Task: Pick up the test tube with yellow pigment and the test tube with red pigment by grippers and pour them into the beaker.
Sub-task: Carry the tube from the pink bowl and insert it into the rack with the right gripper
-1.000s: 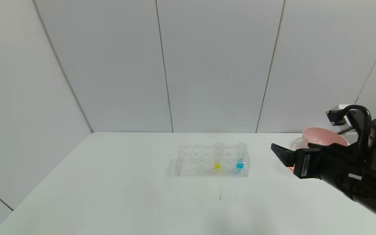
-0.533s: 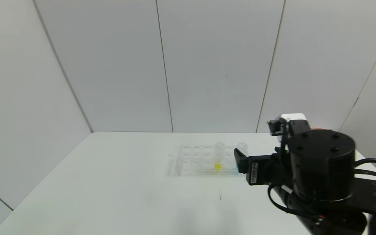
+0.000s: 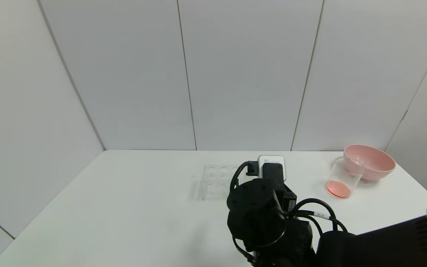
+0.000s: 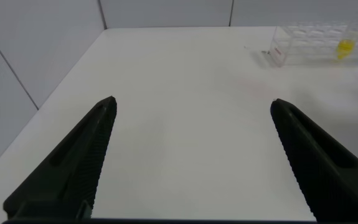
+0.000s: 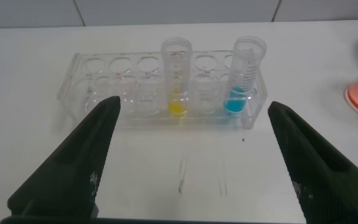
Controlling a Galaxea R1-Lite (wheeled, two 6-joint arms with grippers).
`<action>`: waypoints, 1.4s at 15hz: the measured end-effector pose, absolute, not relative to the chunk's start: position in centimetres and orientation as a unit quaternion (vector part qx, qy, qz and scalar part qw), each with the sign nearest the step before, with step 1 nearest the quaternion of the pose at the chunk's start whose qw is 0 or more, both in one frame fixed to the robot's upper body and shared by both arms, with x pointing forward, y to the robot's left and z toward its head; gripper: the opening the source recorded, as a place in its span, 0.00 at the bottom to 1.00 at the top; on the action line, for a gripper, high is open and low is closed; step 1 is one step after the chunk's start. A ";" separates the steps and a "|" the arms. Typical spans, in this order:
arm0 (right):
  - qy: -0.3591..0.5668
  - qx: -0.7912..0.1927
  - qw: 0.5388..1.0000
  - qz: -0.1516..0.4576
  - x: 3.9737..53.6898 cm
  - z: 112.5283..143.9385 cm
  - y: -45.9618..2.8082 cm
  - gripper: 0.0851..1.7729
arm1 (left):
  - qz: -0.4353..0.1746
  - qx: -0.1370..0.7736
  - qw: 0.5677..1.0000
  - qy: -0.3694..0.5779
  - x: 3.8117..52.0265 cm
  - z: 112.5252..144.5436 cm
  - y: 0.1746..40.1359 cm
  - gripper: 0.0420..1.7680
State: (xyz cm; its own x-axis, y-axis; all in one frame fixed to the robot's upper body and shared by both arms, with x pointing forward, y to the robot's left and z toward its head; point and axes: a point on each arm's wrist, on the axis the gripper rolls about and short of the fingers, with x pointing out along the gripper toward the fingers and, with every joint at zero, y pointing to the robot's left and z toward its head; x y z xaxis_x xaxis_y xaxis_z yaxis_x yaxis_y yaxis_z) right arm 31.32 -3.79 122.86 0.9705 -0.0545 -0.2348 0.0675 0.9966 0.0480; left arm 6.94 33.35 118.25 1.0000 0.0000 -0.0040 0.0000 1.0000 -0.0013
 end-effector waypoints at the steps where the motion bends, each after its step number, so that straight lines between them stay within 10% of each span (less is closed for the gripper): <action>1: 0.116 0.026 0.992 -0.036 31.7 122.2 -3.2 0.96 | 0.000 -0.001 1.000 0.002 6.9 118.3 33.4 1.00; 21: 0.128 0.013 0.989 -0.067 40.3 116.7 -0.8 0.96 | 0.000 -0.001 1.000 0.002 6.9 118.3 33.4 1.00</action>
State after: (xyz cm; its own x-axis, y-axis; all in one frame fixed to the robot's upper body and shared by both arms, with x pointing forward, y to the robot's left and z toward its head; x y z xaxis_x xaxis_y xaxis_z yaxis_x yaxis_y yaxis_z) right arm 40.26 -0.83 116.72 0.9580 -0.1295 -0.2557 0.1360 0.9907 0.0080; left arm 6.94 33.35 118.26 1.0000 0.0000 -0.0036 0.0000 1.0000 -0.0013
